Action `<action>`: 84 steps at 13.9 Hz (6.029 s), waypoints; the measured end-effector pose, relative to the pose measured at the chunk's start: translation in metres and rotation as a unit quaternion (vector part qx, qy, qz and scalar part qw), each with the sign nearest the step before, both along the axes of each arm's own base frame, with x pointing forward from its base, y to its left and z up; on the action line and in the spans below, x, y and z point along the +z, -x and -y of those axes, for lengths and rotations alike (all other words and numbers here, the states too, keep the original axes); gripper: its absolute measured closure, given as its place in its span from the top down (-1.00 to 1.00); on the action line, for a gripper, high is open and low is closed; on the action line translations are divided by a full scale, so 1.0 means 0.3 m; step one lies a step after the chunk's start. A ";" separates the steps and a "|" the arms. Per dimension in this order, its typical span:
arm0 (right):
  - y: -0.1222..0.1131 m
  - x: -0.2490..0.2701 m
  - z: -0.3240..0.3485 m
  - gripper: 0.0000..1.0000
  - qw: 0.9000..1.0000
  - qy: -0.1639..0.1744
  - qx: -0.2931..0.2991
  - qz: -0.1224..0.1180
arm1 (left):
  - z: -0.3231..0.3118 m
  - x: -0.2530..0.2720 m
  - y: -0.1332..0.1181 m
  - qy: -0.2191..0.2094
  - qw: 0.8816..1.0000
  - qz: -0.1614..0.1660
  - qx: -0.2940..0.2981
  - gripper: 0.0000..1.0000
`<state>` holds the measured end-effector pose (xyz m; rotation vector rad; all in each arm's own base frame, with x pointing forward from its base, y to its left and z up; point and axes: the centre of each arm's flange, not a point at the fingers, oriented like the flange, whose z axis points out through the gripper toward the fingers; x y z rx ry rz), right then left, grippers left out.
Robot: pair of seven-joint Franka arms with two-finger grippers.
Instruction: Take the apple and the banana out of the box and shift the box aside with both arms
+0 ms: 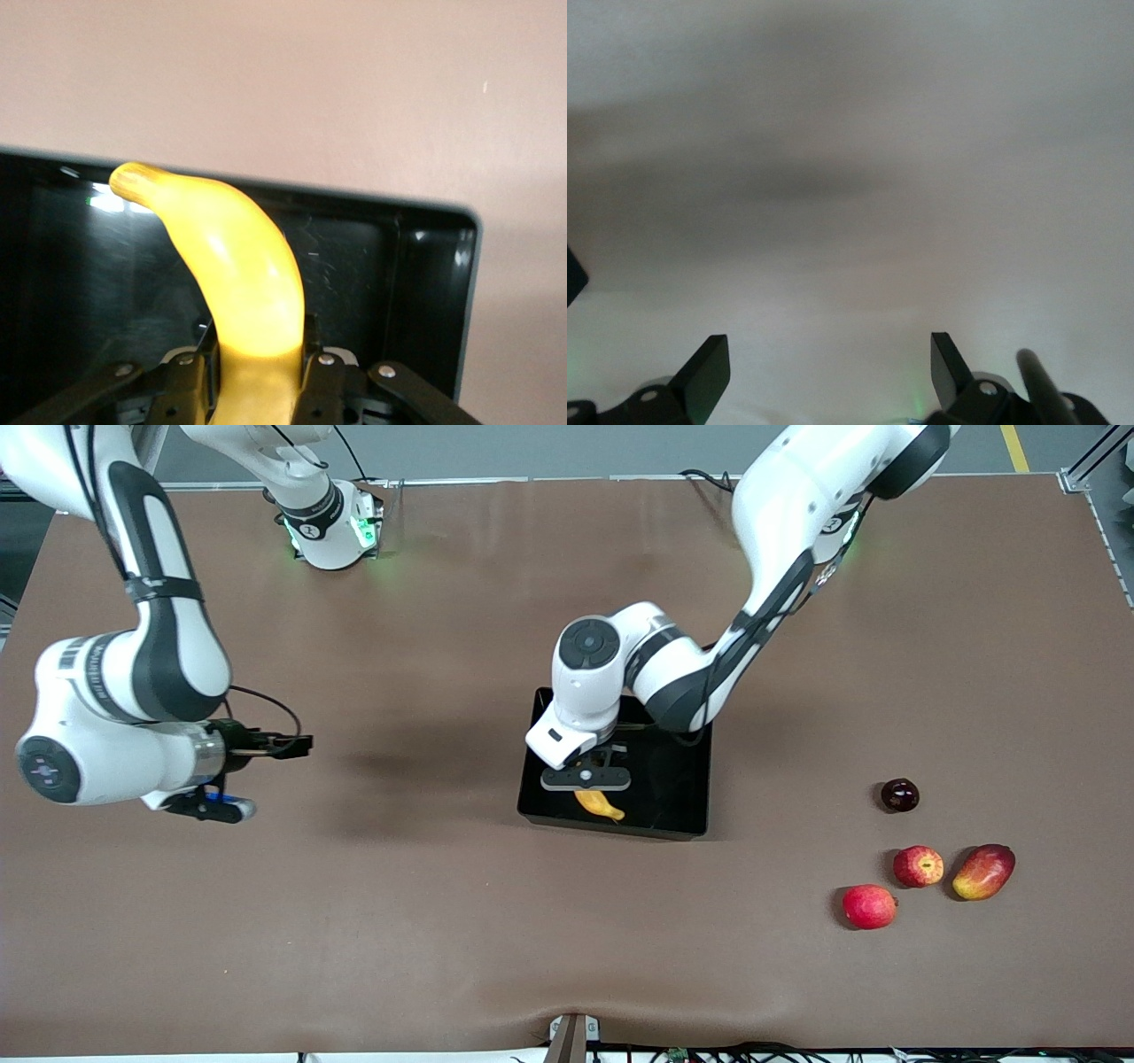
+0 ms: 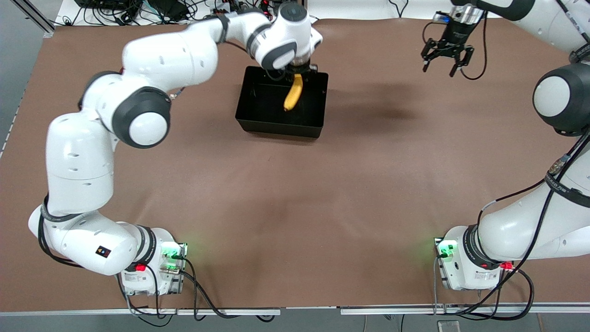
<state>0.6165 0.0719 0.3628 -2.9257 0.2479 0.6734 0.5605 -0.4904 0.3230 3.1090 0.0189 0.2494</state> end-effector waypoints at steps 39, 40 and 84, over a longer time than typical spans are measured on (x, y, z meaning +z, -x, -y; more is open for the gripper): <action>-0.082 0.140 -0.237 -0.89 0.992 0.068 -0.006 0.111 | -1.417 -0.326 -0.332 -0.088 0.990 -0.098 -0.053 0.91; -0.081 0.138 -0.114 -0.89 0.992 0.059 0.005 0.107 | -1.400 -0.256 -0.339 -0.092 0.990 -0.091 -0.055 1.00; 0.062 0.913 0.226 1.00 0.966 -0.035 0.145 0.213 | -1.356 1.120 0.102 -0.027 0.998 -0.060 -0.001 1.00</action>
